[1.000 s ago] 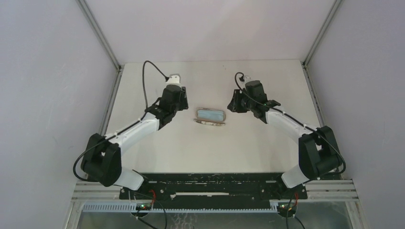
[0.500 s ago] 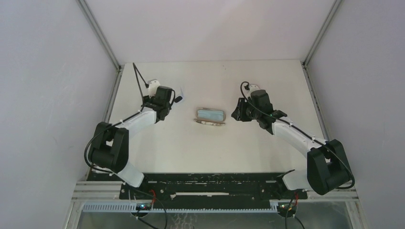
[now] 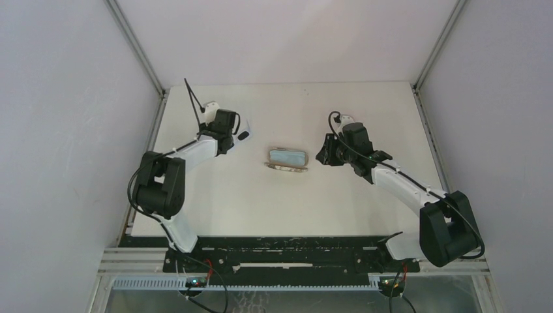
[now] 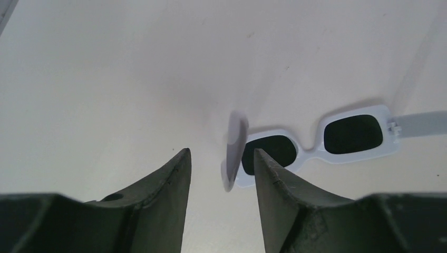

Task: Organize the sunglasses
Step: Pick up the sunglasses from the center of the board.

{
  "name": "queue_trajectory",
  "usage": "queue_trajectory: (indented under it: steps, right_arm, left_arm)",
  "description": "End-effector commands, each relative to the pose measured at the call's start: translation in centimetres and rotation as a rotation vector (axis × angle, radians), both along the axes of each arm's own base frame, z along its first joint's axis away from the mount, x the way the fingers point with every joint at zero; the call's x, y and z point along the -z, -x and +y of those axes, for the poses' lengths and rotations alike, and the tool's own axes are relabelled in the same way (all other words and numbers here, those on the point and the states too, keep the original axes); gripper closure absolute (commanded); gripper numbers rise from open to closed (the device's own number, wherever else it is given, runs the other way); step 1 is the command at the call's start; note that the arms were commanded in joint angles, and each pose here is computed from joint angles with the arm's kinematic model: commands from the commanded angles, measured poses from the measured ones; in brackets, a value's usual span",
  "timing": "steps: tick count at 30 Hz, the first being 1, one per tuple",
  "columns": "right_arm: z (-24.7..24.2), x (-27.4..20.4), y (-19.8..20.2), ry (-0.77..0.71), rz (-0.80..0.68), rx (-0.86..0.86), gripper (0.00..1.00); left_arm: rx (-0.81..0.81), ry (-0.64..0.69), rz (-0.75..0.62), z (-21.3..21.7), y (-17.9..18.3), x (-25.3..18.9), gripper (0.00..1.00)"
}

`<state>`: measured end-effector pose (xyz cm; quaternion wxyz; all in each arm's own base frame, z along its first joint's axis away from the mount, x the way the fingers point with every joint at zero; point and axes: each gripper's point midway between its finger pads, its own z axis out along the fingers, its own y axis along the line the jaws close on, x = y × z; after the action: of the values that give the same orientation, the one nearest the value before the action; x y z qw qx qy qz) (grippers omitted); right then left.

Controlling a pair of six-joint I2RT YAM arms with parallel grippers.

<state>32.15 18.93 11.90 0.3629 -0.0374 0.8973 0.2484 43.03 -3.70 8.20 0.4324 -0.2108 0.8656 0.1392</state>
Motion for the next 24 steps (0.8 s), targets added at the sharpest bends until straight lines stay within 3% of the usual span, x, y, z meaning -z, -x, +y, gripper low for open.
queue_trajectory:
  steps: [1, 9, 16, 24]
  right_arm:
    - [0.0, -1.6, -0.8, -0.025, -0.057, 0.018, 0.68]
    - [-0.1, -1.5, -0.6, -0.025, -0.055, 0.022, 0.69]
    - [-0.2, -1.7, -0.5, -0.022, -0.061, 0.023, 0.69]
    - [-0.3, -2.7, -0.1, -0.025, -0.09, 0.017, 0.69]
  left_arm:
    - [-0.014, 0.034, -0.051, -0.3, -2.1, -1.4, 0.5]
    - [-0.02, 0.057, -0.016, -0.5, -2.4, 0.1, 0.61]
    - [-0.013, 0.07, -0.025, -0.7, -2.4, -0.6, 0.85]
    - [0.01, 0.098, -0.056, -0.9, -1.3, -2.7, 1.0]
